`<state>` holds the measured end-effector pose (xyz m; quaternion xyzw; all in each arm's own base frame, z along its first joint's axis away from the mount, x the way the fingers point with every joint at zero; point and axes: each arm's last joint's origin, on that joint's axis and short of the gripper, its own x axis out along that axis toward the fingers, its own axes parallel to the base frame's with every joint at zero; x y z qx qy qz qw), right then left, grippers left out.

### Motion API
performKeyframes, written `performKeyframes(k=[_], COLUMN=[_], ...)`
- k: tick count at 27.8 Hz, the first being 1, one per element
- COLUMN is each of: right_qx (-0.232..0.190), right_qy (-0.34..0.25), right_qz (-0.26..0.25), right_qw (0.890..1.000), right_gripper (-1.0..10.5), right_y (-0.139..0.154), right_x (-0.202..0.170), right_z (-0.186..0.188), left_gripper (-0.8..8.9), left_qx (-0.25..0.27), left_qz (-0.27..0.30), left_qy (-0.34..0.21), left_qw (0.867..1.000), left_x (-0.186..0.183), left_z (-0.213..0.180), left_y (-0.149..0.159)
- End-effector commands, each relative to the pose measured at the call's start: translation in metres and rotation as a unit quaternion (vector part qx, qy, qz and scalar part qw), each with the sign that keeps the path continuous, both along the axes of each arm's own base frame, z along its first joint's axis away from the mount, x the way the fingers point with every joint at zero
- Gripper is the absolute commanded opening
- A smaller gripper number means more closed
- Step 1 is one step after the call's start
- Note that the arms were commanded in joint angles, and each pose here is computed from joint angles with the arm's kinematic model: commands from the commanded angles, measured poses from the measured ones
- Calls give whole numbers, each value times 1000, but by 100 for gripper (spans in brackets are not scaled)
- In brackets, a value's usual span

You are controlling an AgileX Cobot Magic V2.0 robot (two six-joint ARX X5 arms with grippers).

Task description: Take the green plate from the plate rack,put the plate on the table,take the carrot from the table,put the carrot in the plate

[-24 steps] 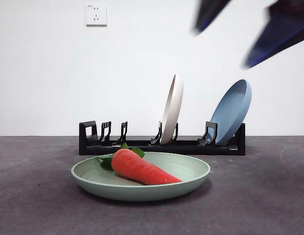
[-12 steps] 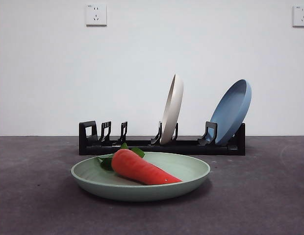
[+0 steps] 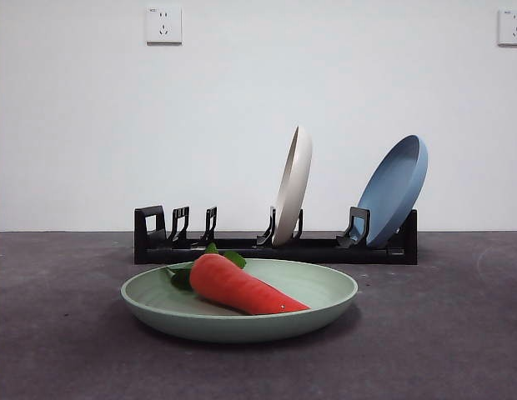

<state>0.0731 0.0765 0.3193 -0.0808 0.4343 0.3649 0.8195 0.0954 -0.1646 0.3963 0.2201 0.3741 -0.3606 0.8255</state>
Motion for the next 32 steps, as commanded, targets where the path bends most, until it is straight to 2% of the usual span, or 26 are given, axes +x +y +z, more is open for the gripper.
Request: performKeyframes(k=[1, 17, 20, 24, 28, 30, 32], right_qx=[1, 0, 0, 0, -1, -1, -1], right_qy=[1, 1, 1, 2, 2, 2, 2], right_qz=[-2, -2, -2, -2, -2, -2, -2], right_qw=[1000, 1000, 1000, 1000, 1000, 1000, 1000], right_gripper=[1, 1, 1, 1, 1, 1, 1], right_y=[0, 0, 0, 0, 0, 0, 0], right_x=[0, 0, 0, 0, 0, 0, 0], right_z=[-1, -1, -1, -1, -1, -1, -1], left_gripper=[-1, -1, -1, -1, -1, -1, -1], left_qx=[3, -11, -18, -57, -169, -211, -232], left_qz=[-1, 0, 32, 42, 51, 55, 67], left_qy=[-2, -11, -61, -171, -245, -271, -296], left_qw=[1000, 1000, 997, 983, 953, 937, 924], left_x=[0, 1, 7, 26, 45, 51, 54], left_z=[-1, 1, 7, 28, 57, 68, 76], left_y=[0, -2, 2, 14, 41, 58, 77])
